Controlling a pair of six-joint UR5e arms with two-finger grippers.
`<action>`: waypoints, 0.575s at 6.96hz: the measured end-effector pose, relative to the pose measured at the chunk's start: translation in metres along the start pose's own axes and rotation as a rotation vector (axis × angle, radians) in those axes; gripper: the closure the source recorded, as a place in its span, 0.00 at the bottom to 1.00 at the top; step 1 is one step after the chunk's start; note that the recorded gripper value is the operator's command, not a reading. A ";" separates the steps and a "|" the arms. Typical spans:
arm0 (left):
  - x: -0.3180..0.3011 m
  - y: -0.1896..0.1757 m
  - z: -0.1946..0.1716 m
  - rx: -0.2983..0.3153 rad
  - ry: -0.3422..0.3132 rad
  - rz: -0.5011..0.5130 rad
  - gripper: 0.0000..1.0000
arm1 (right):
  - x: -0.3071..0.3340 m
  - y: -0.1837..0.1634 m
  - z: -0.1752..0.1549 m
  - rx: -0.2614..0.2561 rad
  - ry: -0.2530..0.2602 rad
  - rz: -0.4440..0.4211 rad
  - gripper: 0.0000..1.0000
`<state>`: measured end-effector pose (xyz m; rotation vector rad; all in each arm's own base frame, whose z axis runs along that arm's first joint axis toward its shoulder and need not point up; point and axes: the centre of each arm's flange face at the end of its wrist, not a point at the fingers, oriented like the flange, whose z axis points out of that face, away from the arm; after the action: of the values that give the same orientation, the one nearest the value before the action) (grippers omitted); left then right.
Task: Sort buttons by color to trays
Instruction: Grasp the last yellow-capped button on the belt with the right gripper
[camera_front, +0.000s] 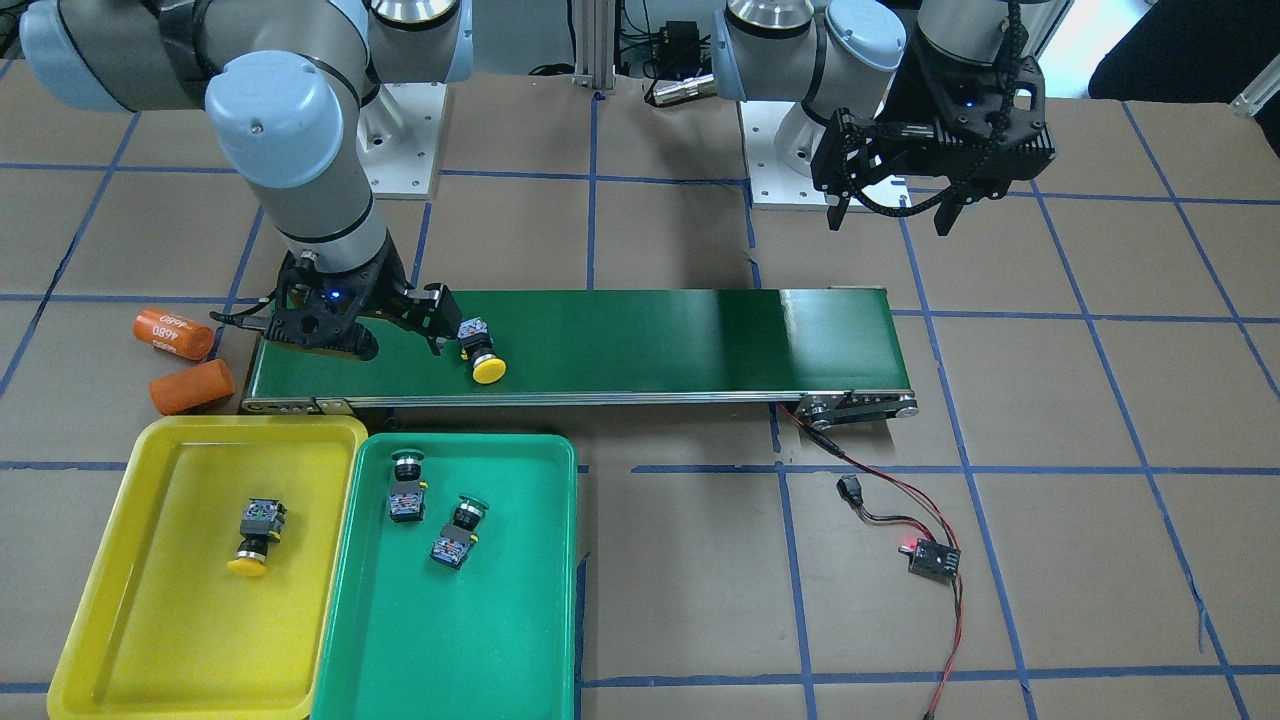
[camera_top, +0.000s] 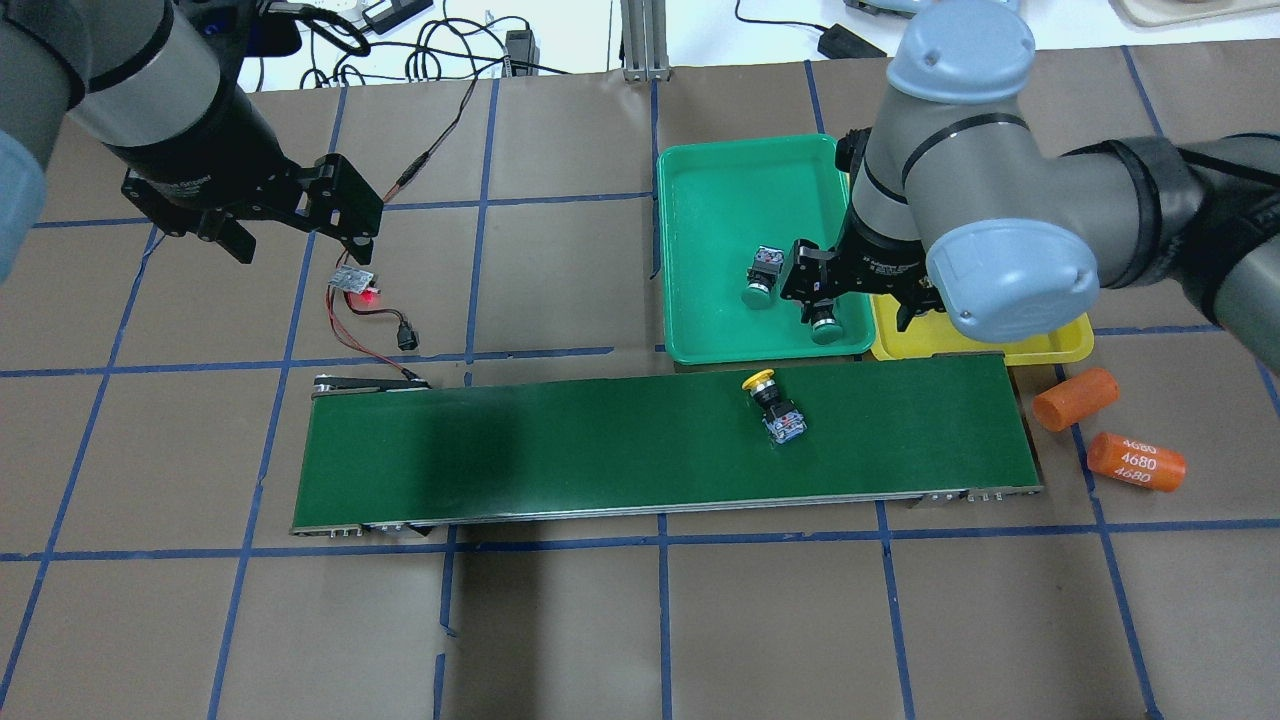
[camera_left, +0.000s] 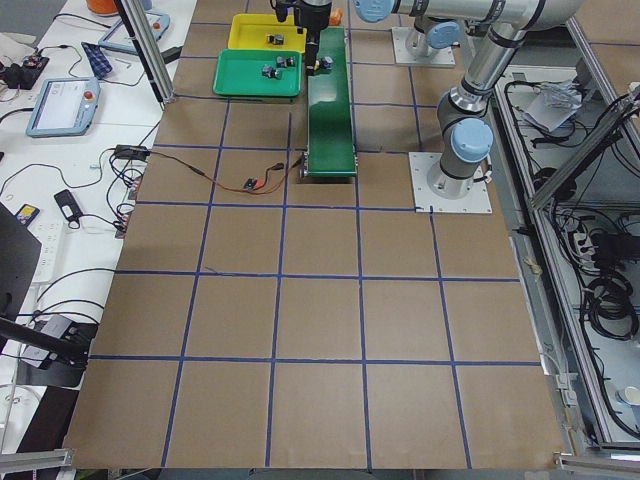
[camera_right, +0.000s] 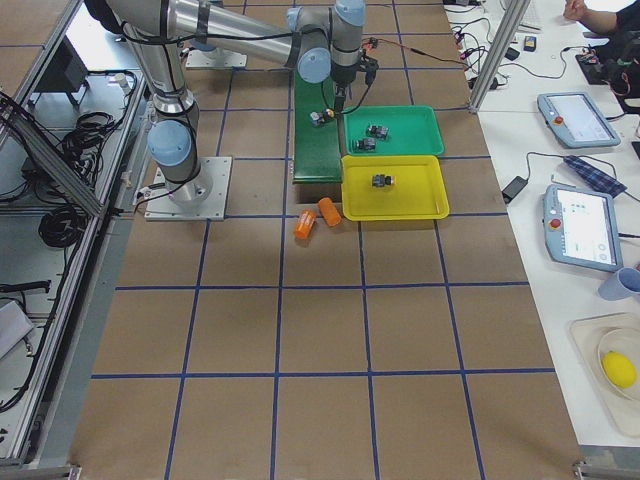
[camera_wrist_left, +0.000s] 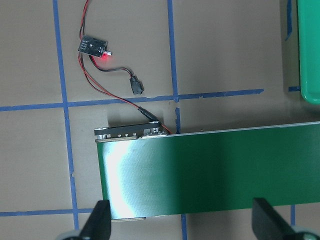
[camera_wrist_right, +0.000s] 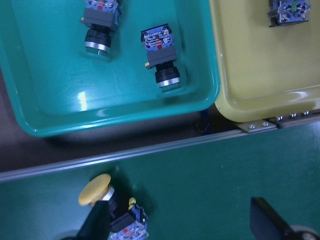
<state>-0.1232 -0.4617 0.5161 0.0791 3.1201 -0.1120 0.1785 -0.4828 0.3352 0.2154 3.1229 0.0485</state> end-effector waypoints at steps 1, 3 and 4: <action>0.000 0.001 0.000 0.001 0.000 0.000 0.00 | -0.001 0.014 0.017 -0.011 -0.020 -0.034 0.00; 0.000 0.000 0.000 0.000 0.000 -0.001 0.00 | 0.002 0.034 0.051 -0.053 -0.026 -0.103 0.00; -0.001 0.000 0.000 0.000 0.000 -0.001 0.00 | 0.002 0.038 0.059 -0.059 -0.028 -0.121 0.00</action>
<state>-0.1225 -0.4621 0.5159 0.0770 3.1201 -0.1120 0.1823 -0.4428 0.2778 0.0258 3.0937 0.1343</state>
